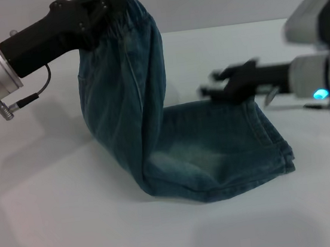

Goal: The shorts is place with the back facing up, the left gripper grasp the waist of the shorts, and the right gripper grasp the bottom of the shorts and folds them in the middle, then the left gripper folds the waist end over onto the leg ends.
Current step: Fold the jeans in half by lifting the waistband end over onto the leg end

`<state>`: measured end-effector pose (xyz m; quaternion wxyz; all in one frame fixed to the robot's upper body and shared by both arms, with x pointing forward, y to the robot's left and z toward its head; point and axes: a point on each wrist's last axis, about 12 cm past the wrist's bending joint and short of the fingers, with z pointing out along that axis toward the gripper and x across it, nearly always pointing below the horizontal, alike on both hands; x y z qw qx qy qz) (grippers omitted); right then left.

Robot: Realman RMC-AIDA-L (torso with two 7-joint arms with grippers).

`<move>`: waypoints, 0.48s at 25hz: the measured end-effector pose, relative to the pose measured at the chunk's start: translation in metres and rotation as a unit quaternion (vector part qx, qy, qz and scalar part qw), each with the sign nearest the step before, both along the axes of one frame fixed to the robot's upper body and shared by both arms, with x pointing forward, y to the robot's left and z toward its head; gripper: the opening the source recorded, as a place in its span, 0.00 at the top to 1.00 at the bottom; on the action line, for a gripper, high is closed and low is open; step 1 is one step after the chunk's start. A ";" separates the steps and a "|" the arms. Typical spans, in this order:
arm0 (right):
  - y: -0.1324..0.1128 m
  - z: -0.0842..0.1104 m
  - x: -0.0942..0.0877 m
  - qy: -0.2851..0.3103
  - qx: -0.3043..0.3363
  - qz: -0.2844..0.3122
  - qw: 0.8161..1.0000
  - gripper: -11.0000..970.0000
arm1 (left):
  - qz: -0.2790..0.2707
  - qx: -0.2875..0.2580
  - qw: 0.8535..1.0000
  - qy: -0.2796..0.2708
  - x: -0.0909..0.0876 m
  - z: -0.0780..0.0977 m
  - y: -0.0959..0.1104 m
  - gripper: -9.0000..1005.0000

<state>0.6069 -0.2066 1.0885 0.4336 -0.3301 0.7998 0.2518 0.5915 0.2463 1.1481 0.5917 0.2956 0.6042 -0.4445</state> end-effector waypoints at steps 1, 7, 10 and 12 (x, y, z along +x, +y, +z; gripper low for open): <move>-0.007 0.001 0.003 -0.007 0.002 -0.023 1.000 0.51 | -0.001 0.000 1.000 0.000 0.000 0.000 0.000 0.92; -0.039 0.006 0.021 -0.038 0.006 -0.141 0.989 0.51 | -0.036 -0.002 0.999 -0.008 -0.006 0.000 -0.011 0.92; -0.046 0.007 0.024 -0.045 0.009 -0.170 0.984 0.51 | -0.055 0.007 0.998 -0.006 -0.007 -0.002 -0.019 0.92; -0.049 0.006 0.025 -0.044 0.011 -0.181 0.982 0.51 | -0.060 0.009 0.998 -0.005 -0.008 -0.002 -0.021 0.92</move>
